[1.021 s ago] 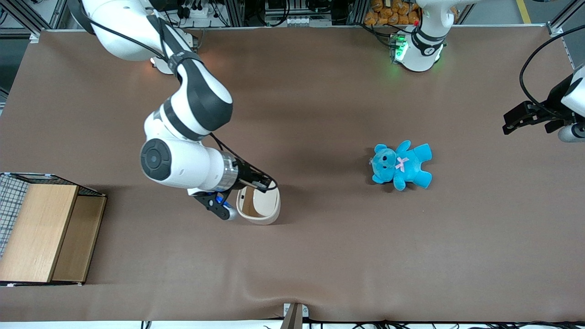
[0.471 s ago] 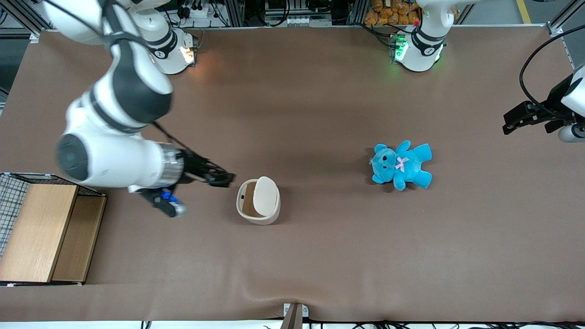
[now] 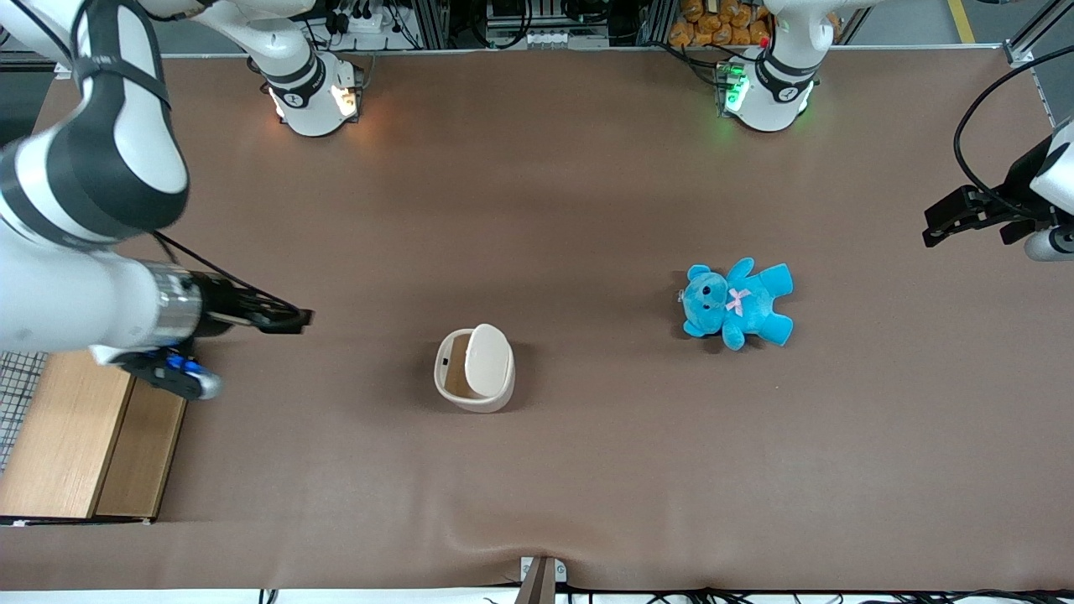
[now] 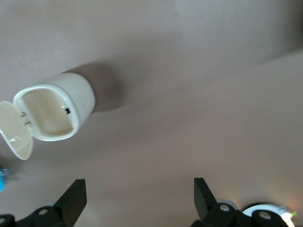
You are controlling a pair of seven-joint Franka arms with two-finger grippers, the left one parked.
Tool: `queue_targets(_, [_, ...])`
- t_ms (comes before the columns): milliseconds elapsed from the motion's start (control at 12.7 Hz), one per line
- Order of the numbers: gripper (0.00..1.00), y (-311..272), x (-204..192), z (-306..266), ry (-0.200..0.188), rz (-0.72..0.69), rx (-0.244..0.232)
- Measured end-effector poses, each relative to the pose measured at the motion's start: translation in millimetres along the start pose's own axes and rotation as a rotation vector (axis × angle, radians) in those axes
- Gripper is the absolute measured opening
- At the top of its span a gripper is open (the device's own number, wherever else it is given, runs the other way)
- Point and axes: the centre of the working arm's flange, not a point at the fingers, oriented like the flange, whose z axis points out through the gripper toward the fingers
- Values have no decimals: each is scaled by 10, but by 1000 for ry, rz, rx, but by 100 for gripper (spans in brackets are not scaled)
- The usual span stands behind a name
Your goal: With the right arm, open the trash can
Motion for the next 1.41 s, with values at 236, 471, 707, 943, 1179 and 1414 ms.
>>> queue_targets(236, [100,342,-102,-320,20,-47,-11])
queue_targets(471, [100,557,-218,-538,50,-102,-39])
queue_targets(707, [100,646,-545,-718,76,-125,-73])
queue_targets(943, [100,734,-918,-804,126,-126,-77])
queue_targets(1179, [100,838,-1195,-699,158,-139,-81])
queue_targets(1414, [100,931,-1277,-649,166,-131,-94])
